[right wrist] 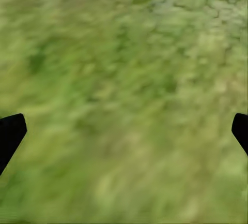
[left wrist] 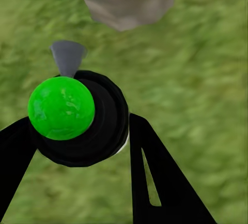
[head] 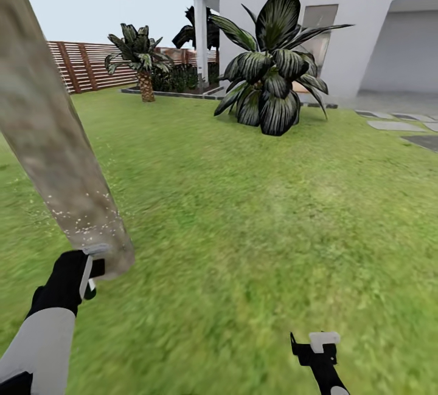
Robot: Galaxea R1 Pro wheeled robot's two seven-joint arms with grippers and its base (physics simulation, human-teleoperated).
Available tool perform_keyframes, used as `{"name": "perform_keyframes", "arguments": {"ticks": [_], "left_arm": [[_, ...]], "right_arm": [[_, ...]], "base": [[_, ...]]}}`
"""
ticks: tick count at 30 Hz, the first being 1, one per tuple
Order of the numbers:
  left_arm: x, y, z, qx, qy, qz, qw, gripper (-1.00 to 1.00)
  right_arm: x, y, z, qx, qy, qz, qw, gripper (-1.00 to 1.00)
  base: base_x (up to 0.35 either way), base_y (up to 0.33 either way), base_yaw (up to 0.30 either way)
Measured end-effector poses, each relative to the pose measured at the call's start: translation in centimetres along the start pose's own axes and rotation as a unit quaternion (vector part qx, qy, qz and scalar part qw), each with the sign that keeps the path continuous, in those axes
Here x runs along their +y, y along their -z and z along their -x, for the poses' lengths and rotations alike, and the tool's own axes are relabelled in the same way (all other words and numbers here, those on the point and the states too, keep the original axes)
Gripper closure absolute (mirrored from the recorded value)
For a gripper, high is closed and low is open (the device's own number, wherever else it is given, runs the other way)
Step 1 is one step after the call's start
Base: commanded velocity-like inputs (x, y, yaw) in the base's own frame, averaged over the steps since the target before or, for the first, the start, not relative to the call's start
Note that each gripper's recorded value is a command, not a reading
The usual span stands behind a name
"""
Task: In the garden, pick up the pesticide atomizer on the floor and spray pesticide onto both trees until each tree trunk is fully covered.
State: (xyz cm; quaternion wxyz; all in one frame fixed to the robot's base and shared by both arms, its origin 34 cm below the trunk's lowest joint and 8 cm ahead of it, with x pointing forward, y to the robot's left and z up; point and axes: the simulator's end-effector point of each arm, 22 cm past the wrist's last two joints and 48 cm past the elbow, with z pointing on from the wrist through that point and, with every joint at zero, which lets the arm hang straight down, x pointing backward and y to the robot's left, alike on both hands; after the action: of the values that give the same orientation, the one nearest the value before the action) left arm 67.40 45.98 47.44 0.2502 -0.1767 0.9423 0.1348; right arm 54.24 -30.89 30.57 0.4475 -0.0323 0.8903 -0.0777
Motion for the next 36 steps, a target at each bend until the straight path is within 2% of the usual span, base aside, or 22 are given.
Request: {"name": "perform_keyframes", "arguments": {"ticks": [3, 7, 12, 16, 26, 36], "left_arm": [[-1.3, 0.5, 1.1, -0.006, -0.003, -0.008, 0.9999, 1.0], [-3.8, 3.3, 6.1, -0.012, -0.011, -0.025, 0.9995, 1.0], [-3.6, 5.1, 10.0, -0.032, -0.006, -0.024, 0.9992, 1.0], [-2.3, 5.6, 11.0, -0.044, -0.004, -0.012, 0.9989, 1.0], [-2.1, 5.9, 11.4, -0.052, -0.002, -0.011, 0.9986, 1.0], [-2.0, 5.9, 11.3, -0.052, -0.003, -0.009, 0.9986, 1.0]], "right_arm": [[-0.1, 0.0, 0.0, 0.0, 0.0, 0.0, 1.0, -1.0], [0.0, 0.0, 0.0, -0.001, 0.001, 0.0, 1.0, -1.0], [0.0, 0.0, 0.0, 0.0, 0.0, 0.0, 1.0, -1.0], [-0.1, 0.0, 0.0, 0.0, 0.0, -0.001, 1.0, -1.0], [-0.1, 0.0, 0.0, 0.0, 0.001, 0.0, 1.0, -1.0], [0.0, 0.0, 0.0, -0.001, 0.0, 0.001, 1.0, -1.0]], "base": [[0.0, 0.0, 0.272], [0.0, 0.0, 0.224], [0.0, 0.0, 0.076], [0.024, -0.013, 0.003], [0.153, -0.195, 0.006], [0.138, -0.224, 0.253]]}}
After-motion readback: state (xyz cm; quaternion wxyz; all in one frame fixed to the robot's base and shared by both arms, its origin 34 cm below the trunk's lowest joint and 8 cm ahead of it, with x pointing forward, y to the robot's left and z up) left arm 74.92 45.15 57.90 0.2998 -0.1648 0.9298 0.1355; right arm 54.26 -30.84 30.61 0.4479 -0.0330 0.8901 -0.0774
